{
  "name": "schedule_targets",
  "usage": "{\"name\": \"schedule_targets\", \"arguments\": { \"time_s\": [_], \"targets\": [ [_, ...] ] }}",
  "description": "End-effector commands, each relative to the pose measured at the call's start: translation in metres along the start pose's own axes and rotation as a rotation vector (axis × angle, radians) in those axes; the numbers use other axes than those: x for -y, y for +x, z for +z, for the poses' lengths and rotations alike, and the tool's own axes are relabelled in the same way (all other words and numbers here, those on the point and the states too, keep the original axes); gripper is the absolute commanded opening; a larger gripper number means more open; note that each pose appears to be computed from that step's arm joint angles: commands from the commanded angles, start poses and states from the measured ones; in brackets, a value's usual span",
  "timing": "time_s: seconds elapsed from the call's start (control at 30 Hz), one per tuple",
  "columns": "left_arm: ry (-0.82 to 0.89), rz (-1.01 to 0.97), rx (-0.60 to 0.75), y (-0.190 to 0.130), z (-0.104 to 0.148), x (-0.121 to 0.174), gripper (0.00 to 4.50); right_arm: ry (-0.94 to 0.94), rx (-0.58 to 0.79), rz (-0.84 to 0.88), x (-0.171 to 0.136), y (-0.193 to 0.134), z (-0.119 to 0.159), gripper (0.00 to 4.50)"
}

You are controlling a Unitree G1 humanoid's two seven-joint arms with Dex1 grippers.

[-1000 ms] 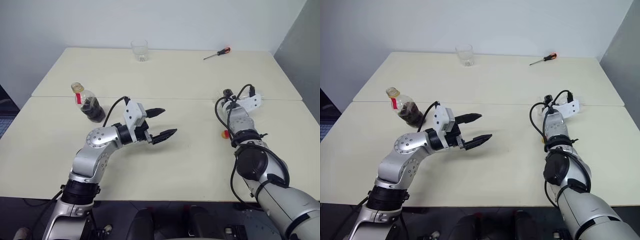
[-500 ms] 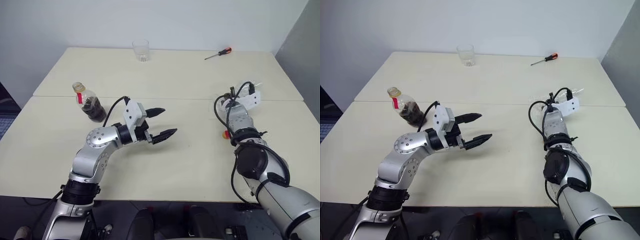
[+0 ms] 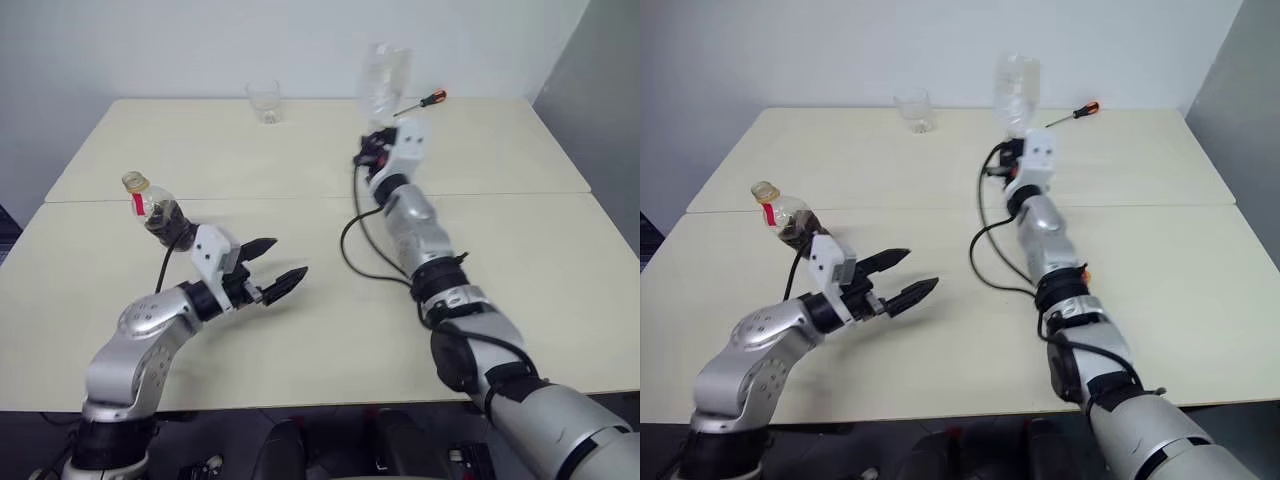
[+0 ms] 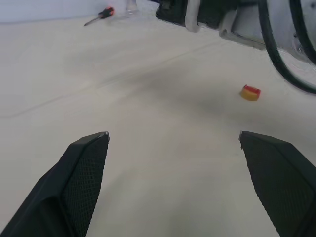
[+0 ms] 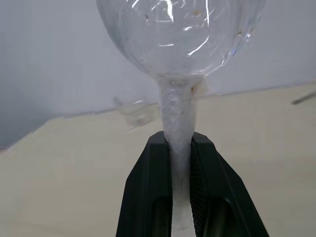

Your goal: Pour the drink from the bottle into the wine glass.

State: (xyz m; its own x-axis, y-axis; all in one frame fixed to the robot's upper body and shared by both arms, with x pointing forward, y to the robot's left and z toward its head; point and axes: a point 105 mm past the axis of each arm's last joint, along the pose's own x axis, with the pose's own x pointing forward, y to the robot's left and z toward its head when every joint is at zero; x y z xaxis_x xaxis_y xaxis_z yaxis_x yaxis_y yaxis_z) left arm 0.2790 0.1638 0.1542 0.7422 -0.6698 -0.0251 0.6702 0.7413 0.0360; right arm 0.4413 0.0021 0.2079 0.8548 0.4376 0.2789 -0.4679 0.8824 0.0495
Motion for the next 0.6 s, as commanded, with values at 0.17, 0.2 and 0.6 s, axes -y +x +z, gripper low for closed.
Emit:
{"name": "schedule_targets", "arguments": {
  "time_s": [0.17,0.2,0.6],
  "targets": [
    [0.015,0.181,0.046,-0.038,0.011,0.003,4.5,-0.136,0.112,0.148,-0.052,-0.004,0.002,0.18],
    [0.012,0.199,0.042,-0.042,0.009,0.005,4.5,-0.132,0.115,0.159,-0.058,-0.005,0.0,0.18],
    [0.006,0.319,0.062,-0.058,0.008,0.006,4.5,-0.06,0.005,0.272,-0.115,-0.03,-0.057,0.18]
  ]
}}
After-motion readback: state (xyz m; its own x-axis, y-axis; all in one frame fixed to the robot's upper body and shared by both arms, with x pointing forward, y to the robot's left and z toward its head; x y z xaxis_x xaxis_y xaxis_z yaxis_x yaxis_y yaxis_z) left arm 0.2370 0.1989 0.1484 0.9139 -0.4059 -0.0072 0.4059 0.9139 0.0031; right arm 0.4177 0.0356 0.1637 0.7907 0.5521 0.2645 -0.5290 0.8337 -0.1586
